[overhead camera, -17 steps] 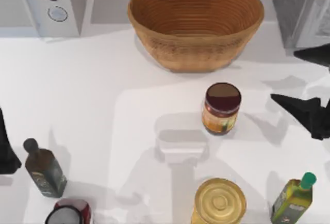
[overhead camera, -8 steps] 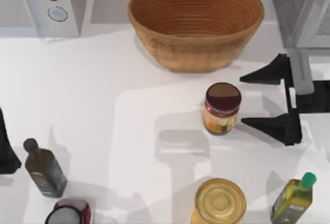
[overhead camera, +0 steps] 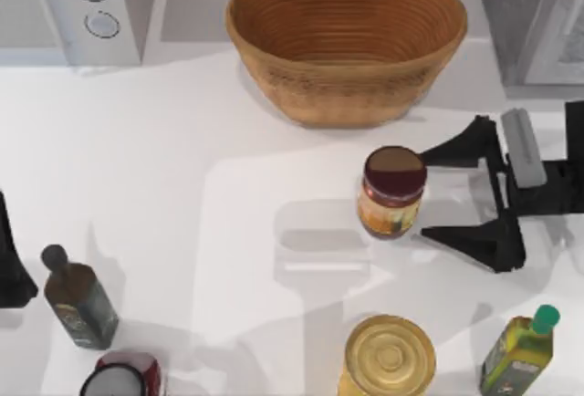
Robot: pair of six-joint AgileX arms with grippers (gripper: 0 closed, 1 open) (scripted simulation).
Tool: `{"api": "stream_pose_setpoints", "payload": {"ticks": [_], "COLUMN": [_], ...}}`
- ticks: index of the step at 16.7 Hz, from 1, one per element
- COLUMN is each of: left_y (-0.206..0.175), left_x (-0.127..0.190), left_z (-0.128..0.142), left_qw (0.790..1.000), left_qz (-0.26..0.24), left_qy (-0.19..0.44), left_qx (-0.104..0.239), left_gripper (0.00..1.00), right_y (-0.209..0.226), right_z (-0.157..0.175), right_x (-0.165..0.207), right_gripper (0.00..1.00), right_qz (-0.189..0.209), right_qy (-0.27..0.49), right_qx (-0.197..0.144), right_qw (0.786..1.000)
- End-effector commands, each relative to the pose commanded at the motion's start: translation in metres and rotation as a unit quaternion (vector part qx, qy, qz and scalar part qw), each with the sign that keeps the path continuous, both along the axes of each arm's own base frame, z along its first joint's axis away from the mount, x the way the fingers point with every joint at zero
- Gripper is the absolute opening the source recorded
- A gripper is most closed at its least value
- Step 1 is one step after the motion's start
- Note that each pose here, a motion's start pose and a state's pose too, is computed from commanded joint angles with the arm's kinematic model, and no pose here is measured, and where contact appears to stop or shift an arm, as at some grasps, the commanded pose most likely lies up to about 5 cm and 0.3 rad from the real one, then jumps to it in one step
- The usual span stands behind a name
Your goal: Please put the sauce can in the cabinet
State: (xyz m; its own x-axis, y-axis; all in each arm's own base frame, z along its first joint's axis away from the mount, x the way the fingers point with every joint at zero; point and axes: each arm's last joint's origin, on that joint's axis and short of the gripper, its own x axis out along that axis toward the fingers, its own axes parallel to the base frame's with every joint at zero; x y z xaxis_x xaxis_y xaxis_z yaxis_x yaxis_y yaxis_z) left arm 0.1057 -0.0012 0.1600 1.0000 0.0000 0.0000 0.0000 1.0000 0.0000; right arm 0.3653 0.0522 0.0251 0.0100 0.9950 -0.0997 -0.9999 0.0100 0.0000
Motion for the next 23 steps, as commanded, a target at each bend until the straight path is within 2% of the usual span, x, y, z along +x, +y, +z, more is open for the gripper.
{"api": "stream_pose_setpoints", "payload": {"ticks": [7, 17, 22, 23], "left_y": [0.0, 0.0, 0.0, 0.0], "left_x": [0.0, 0.0, 0.0, 0.0], "left_z": [0.0, 0.0, 0.0, 0.0], "left_qw": [1.0, 1.0, 1.0, 1.0], "left_qz": [0.0, 0.0, 0.0, 0.0], "left_qy": [0.0, 0.0, 0.0, 0.0], "left_qx": [0.0, 0.0, 0.0, 0.0], "left_gripper": [1.0, 1.0, 1.0, 1.0], "right_y": [0.006, 0.056, 0.06, 0.06], "right_z": [-0.003, -0.007, -0.006, -0.006], "right_x": [0.004, 0.001, 0.001, 0.001], "right_gripper": [1.0, 1.0, 1.0, 0.92], "right_qz": [0.0, 0.0, 0.0, 0.0], "right_qy": [0.0, 0.0, 0.0, 0.0], "right_qx": [0.0, 0.0, 0.0, 0.0], "right_qw": [1.0, 1.0, 1.0, 1.0]}}
